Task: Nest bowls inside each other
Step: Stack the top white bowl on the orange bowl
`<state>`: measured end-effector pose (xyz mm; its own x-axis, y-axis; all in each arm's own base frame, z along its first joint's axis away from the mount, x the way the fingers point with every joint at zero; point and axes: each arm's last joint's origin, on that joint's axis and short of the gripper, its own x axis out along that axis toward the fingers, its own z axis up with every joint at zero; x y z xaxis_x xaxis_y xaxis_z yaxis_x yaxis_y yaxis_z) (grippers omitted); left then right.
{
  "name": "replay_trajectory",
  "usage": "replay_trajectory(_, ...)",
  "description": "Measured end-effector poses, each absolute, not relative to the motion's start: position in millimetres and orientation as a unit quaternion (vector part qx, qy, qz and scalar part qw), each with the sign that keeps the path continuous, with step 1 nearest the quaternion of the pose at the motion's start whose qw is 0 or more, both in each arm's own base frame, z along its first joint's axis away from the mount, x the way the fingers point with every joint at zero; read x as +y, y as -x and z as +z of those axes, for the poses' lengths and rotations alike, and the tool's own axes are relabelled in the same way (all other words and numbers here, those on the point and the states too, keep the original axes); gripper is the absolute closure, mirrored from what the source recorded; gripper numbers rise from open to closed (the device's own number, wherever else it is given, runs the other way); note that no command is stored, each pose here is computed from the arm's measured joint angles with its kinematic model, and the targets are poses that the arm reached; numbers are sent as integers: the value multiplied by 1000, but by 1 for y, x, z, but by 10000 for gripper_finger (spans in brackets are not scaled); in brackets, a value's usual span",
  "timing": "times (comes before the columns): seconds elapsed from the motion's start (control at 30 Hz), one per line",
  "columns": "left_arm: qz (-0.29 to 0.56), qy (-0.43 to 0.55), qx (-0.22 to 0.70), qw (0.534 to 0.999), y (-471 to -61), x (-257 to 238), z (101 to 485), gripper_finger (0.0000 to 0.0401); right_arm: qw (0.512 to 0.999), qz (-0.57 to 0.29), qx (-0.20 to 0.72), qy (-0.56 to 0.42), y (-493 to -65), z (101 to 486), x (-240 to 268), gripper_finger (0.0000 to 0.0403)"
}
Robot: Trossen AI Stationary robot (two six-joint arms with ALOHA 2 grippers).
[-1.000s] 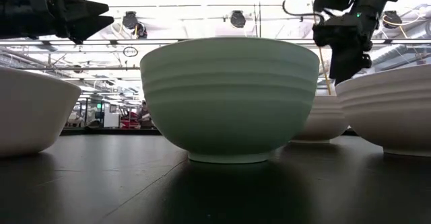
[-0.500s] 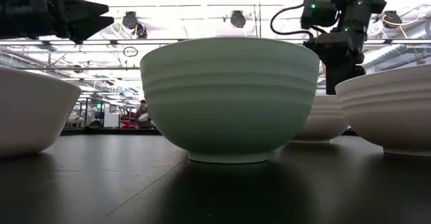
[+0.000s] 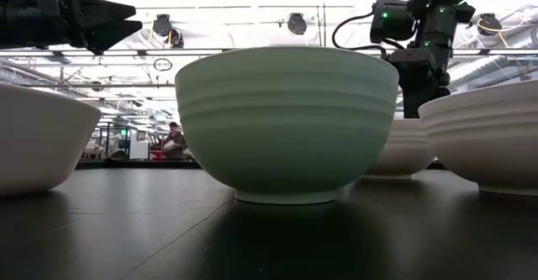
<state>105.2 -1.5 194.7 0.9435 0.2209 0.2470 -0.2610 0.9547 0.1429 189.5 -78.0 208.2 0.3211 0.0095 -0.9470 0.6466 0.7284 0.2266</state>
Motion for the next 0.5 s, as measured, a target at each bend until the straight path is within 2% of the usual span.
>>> replay_trajectory(0.5, 120, -87, -114, 982, -105, -2, 195, 96, 742, -205, 566, -295, -198, 195, -82, 200)
